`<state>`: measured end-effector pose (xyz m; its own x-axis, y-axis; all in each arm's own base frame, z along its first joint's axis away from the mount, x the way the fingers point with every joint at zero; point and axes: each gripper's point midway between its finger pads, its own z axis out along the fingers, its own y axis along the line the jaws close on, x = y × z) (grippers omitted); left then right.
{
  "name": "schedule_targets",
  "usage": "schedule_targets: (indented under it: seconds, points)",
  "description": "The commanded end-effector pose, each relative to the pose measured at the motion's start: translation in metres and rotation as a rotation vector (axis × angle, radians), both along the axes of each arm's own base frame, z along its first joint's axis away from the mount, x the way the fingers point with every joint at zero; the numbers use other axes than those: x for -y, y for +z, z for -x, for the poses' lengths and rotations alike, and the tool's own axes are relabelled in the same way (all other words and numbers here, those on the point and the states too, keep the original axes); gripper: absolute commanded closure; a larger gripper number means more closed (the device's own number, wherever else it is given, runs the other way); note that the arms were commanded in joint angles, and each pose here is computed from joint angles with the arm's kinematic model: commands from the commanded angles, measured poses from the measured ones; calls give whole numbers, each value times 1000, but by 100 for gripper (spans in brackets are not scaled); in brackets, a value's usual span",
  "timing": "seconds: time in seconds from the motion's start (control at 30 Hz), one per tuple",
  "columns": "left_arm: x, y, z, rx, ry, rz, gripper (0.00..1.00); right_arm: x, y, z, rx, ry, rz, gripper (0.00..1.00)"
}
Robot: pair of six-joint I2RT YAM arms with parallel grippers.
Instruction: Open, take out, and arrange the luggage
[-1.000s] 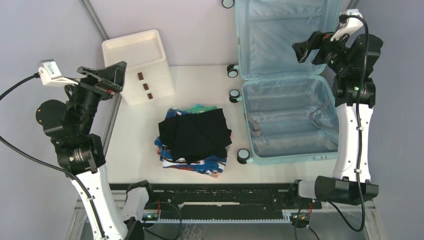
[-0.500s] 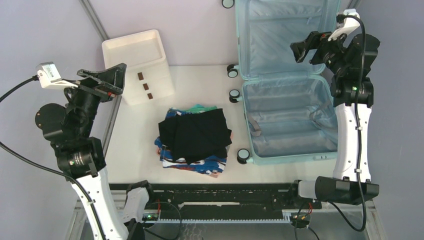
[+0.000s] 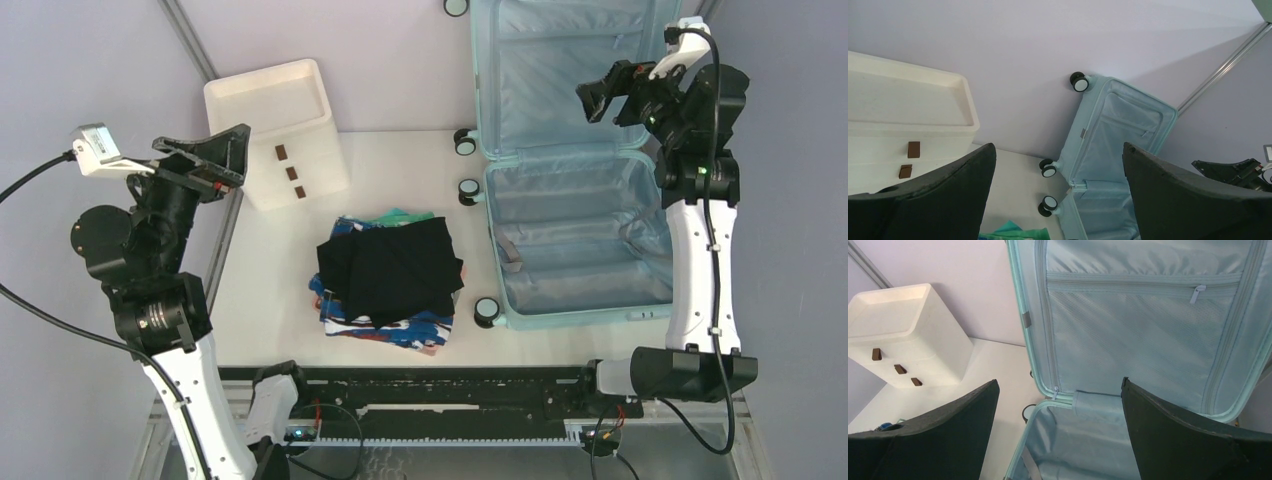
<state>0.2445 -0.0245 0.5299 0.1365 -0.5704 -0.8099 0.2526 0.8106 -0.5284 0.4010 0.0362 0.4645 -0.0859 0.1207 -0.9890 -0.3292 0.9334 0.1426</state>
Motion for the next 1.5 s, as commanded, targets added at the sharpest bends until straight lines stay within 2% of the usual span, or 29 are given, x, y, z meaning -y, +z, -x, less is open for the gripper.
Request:
schedule_targets:
  seconds: [0.0, 1.47]
  points:
    - [-5, 4, -6, 29, 15, -17, 0, 0, 13, -5, 57, -8, 25, 0]
    - [-15, 2, -28, 26, 36, 0, 0, 3, 9, -39, 55, -35, 43, 0]
